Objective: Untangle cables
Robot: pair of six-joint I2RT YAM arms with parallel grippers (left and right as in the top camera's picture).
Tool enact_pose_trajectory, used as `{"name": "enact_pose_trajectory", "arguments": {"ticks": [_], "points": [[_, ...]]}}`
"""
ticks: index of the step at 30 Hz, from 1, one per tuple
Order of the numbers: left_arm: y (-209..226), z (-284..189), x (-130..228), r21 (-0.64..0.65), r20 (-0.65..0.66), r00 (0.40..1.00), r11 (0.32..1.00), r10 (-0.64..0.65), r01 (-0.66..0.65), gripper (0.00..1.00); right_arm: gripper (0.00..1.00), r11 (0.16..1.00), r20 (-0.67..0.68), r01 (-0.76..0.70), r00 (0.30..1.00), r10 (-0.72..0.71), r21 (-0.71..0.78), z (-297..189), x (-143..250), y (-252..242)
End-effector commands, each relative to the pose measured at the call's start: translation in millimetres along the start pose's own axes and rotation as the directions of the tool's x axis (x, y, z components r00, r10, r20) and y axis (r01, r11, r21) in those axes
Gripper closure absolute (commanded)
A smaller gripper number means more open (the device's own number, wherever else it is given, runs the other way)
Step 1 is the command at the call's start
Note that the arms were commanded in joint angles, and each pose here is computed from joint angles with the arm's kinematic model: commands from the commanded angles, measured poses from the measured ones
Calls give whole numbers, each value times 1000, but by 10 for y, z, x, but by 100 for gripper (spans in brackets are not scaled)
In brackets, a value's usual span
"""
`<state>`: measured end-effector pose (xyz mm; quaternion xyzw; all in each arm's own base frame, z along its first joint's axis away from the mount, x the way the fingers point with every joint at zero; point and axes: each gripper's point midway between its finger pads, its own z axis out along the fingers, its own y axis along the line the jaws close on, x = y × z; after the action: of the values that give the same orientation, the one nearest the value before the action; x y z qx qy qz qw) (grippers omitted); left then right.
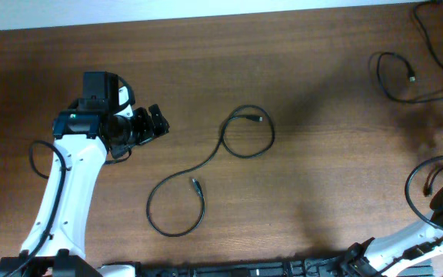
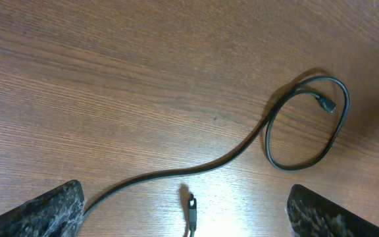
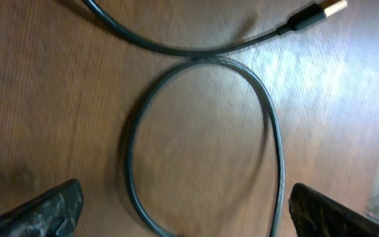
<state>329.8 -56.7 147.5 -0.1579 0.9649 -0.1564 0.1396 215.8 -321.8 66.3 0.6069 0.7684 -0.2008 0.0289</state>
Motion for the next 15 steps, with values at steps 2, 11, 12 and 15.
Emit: {"name": "enact_pose_trajectory", "arguments": {"ticks": [2,11,12,15], "points": [[31,15,-5,-9,0,1000,1000,-18,18,1,1,999,67,-35,997,38,-36,-432,-345,-26],[31,15,-5,-9,0,1000,1000,-18,18,1,1,993,213,-34,975,58,-115,-1387,-875,-177],[31,15,-5,-9,0,1000,1000,-18,18,1,1,994,214,-8,976,32,-112,-1385,-869,-172],[31,15,-5,-9,0,1000,1000,-18,18,1,1,975,159,22,987,14,-220,-1396,-766,21]]}}
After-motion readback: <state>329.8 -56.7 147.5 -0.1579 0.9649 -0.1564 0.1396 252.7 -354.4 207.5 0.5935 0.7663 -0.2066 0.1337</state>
